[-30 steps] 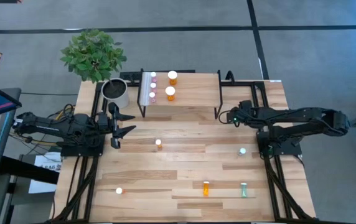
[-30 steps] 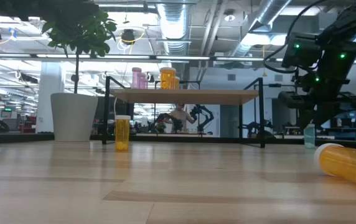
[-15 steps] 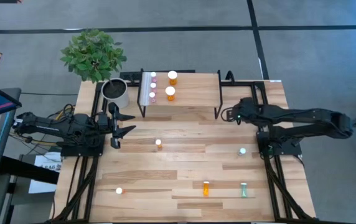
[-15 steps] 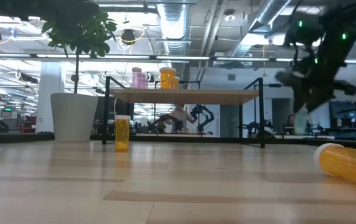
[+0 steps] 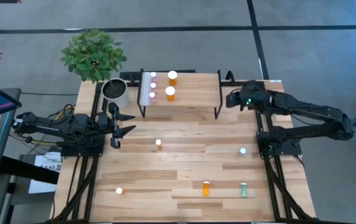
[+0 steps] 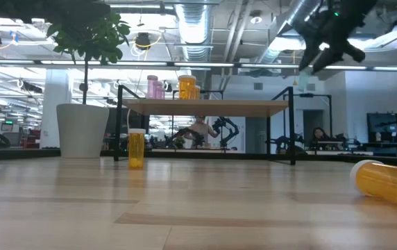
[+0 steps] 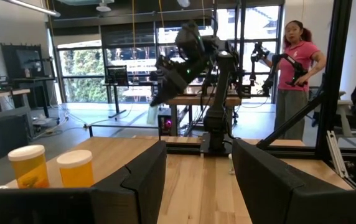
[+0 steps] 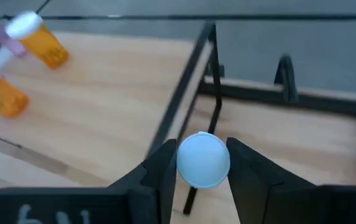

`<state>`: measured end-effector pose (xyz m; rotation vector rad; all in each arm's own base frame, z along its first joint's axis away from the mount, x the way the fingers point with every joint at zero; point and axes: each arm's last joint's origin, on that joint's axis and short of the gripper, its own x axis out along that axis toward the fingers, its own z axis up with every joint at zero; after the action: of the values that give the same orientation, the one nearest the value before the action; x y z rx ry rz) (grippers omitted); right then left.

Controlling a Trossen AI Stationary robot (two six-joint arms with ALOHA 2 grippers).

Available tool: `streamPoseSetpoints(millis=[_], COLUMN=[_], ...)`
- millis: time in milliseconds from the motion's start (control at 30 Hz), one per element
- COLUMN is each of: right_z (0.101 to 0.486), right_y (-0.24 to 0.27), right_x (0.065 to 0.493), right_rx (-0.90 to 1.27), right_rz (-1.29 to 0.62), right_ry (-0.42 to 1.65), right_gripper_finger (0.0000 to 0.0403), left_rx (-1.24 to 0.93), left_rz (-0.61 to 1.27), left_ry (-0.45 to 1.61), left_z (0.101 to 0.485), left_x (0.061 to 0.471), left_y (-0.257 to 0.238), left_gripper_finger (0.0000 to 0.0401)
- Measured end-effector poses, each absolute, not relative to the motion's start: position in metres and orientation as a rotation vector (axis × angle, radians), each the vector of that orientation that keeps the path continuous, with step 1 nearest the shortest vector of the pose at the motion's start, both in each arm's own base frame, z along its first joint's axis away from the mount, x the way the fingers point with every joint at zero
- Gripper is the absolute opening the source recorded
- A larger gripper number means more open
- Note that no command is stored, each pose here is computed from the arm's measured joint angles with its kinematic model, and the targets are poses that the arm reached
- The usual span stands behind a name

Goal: Pick and place medicine bottles onto shelf by color
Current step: Put the top green pill bottle on the shelf

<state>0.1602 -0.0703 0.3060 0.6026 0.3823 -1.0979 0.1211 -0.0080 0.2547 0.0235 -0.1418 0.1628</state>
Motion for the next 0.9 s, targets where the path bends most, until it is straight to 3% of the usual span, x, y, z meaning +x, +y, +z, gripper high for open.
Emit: streamPoseSetpoints(millis=[600,900], right_z=[0.366,0.367], right_y=[-0.134,-0.174], right_x=[0.253,0.302], right_rx=[0.437,0.375], right_rz=[-0.988,-0.894], right_ry=[0.397,0.481], right_gripper_finger=[0.0146,0.0146], left_rx=[0.016,0.021], left_rz=[0.162,0.163], left_ry=[-0.142,-0.139], left_z=[0.255,0.254], left_x=[0.121,0.121], left_y=[-0.008,-0.008], left_gripper_finger=[0.0173,0.0173])
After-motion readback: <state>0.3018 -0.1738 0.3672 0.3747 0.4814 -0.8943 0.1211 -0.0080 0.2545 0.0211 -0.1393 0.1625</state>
